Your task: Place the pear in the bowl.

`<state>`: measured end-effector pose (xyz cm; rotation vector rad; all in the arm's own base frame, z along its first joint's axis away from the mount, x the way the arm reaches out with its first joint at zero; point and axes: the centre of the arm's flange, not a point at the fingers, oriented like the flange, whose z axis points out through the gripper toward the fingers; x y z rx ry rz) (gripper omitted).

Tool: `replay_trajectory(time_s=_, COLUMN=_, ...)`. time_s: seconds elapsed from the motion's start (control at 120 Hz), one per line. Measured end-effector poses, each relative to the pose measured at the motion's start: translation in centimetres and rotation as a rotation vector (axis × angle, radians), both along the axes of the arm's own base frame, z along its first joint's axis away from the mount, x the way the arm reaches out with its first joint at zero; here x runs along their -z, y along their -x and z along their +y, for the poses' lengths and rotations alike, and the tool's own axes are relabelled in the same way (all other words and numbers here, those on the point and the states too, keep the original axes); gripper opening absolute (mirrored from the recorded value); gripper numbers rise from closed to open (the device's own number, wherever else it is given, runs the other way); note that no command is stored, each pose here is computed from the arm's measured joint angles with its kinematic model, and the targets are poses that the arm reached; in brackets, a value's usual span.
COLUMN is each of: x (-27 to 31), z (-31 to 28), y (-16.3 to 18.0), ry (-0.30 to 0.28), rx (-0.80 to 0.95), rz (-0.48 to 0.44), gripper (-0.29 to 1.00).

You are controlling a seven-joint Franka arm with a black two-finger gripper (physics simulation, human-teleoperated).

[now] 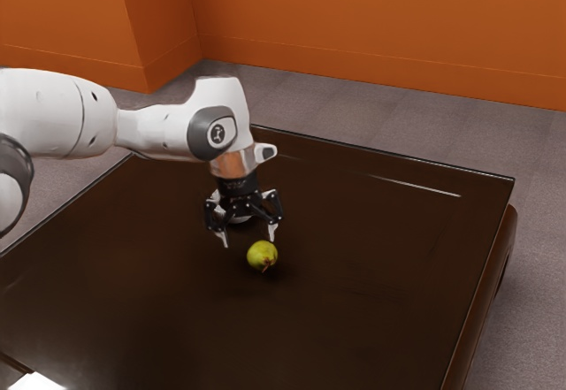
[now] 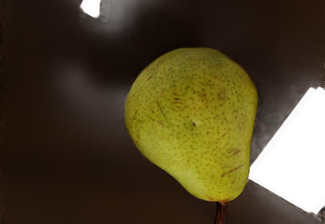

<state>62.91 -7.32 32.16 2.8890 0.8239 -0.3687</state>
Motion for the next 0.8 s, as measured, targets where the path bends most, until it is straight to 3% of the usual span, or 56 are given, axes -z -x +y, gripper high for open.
replay_trajectory(time_s=0.283, x=3.5, z=0.6, y=-1.0, ry=-0.022, rx=-0.195, rz=0.014, gripper=0.7)
replay_trajectory(time_s=0.8, x=6.6, z=-0.1, y=-2.6, ry=-0.056, rx=-0.376, rz=0.04, gripper=0.7)
